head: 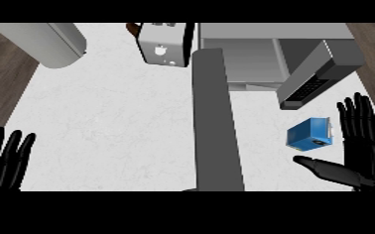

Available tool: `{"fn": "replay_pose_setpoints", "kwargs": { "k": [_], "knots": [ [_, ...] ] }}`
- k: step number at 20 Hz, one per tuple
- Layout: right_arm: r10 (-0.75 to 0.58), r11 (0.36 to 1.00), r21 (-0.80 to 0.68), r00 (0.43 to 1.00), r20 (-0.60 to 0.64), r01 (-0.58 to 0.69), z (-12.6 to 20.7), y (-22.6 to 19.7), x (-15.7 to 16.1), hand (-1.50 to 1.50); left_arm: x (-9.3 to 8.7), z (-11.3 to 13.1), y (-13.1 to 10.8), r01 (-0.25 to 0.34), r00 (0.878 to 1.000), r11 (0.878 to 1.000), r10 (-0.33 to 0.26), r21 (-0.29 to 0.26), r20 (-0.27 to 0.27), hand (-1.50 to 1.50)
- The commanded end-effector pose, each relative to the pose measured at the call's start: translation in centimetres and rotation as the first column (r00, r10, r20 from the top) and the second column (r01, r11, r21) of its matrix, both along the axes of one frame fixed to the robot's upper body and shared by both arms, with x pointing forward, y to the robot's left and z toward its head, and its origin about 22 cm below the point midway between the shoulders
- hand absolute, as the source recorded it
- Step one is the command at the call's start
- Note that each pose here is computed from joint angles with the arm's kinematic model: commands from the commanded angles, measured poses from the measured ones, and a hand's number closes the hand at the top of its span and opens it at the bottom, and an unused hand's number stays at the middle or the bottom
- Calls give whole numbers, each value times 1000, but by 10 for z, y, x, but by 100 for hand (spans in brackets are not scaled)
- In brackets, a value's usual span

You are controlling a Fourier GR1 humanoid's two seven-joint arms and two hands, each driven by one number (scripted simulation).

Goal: Pick up the milk, place it into the microwave and close the microwave

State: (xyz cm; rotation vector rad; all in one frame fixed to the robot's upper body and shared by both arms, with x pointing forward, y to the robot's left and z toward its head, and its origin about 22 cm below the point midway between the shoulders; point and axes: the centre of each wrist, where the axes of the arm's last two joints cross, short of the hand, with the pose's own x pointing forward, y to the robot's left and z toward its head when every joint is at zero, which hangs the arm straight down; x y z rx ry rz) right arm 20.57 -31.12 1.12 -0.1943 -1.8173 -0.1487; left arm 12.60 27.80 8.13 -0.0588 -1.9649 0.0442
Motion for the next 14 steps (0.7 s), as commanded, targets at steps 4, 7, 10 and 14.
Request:
{"fn": "replay_pose_setpoints", "kwargs": {
  "k": [4, 7, 10, 14],
  "knots": [
    [-12, 1000, -9, 1000, -20, 12, -30, -39, -9, -150, -10, -1, -6, -13, 1000, 1000, 13, -13, 15, -150],
    [7, 1000, -29, 1000, -30, -8, -34, -37, -5, -150, -6, 5, 1, -10, 1000, 1000, 10, 0, 7, -150],
    [43, 998, -47, 999, -24, -44, -59, -16, -3, -150, -2, 14, 7, 3, 1000, 1000, -3, -13, -8, -150],
    [49, 997, -62, 999, 0, -49, -50, -41, 17, -150, -12, 2, 3, 9, 1000, 1000, -9, -1, -7, -150]
  ]
}}
